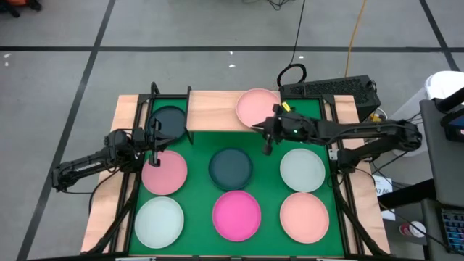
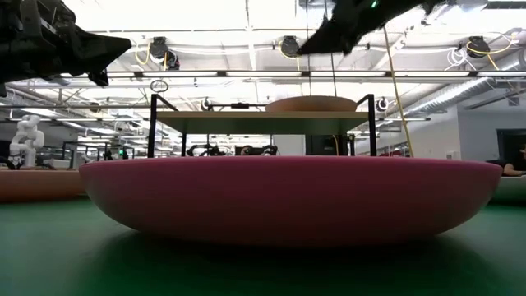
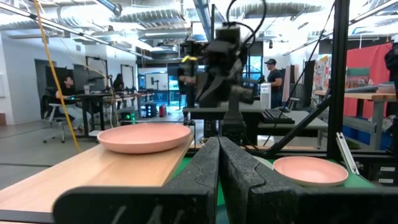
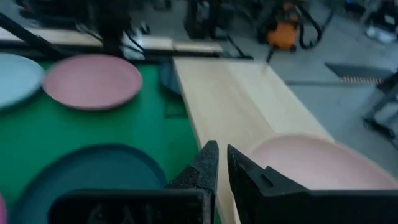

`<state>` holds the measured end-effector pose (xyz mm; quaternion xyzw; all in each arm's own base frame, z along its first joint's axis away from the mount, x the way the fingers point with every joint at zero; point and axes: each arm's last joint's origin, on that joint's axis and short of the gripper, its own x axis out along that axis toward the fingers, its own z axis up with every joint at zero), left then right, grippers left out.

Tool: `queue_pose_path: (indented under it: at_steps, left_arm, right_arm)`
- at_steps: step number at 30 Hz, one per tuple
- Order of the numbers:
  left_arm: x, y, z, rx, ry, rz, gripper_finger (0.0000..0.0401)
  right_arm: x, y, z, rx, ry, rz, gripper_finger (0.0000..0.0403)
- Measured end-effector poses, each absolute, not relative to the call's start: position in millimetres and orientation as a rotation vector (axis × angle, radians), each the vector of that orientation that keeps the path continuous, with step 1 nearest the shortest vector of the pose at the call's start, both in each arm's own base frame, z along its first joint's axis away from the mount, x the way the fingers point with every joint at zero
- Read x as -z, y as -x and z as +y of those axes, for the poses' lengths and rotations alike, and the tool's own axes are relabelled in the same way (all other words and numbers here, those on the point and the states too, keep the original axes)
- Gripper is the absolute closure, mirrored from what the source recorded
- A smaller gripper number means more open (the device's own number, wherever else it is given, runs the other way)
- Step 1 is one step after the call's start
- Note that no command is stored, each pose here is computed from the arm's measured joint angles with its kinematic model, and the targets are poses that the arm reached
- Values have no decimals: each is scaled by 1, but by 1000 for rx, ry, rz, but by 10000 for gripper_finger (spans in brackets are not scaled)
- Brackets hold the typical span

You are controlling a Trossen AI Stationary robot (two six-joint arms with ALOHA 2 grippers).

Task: Place and stack plates onto a shelf
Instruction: Stack the light pink plate on top of the light orange plate on the shelf

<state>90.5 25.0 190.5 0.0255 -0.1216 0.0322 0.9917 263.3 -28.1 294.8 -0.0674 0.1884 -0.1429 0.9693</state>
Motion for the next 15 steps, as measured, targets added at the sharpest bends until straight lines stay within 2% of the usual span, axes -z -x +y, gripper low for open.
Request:
queue_pose_path:
  at_steps: [10, 15]
  left_arm:
    - [-190, -91, 25, -65, -51, -243, 387]
    - [-190, -91, 25, -65, -51, -244, 387]
  right_arm:
    - [-308, -226, 8, 150, 237, 251, 380]
    - [-305, -200, 14, 168, 244, 107, 380]
